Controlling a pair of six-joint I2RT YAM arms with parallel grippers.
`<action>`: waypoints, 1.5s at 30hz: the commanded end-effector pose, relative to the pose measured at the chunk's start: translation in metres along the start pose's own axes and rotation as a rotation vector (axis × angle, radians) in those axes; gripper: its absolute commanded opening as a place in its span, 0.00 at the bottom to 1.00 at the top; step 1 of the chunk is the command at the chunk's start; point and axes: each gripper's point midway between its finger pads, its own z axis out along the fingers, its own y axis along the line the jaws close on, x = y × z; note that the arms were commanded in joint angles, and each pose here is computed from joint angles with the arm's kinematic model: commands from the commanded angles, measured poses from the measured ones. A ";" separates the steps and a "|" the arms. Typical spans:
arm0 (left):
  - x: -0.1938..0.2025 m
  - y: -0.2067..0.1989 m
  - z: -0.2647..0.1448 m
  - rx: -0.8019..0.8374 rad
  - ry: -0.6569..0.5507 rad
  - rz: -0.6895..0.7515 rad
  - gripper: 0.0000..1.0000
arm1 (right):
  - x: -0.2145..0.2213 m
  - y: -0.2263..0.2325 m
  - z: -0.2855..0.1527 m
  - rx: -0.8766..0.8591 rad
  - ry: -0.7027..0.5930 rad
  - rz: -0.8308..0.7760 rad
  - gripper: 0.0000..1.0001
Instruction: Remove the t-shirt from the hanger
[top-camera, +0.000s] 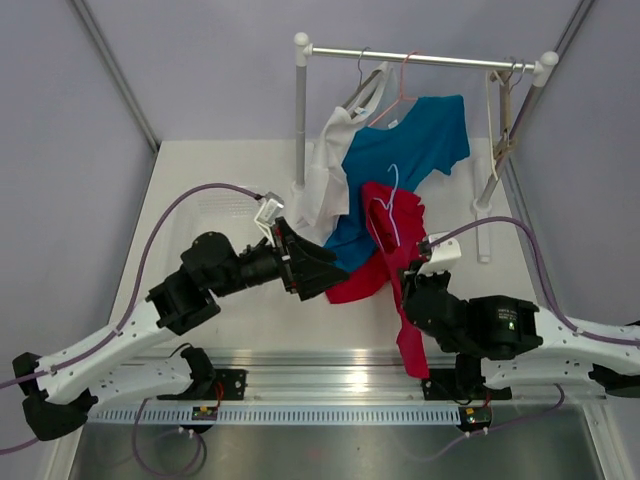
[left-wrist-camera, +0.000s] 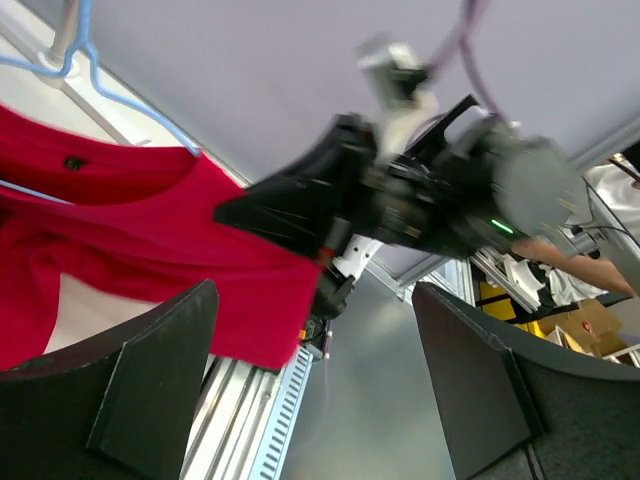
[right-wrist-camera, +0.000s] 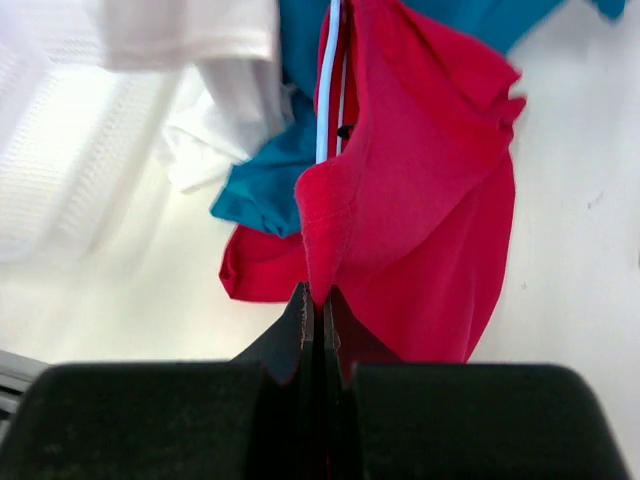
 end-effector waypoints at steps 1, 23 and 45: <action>-0.048 -0.005 0.026 -0.059 -0.166 0.045 0.84 | -0.056 0.007 -0.024 0.065 -0.170 0.041 0.00; -0.052 0.050 0.043 -0.268 -0.313 -0.057 0.78 | -0.069 0.088 -0.069 -0.157 -0.208 -0.051 0.00; -0.042 0.046 0.016 -0.210 -0.363 -0.125 0.21 | -0.042 0.128 -0.069 -0.373 -0.151 0.001 0.00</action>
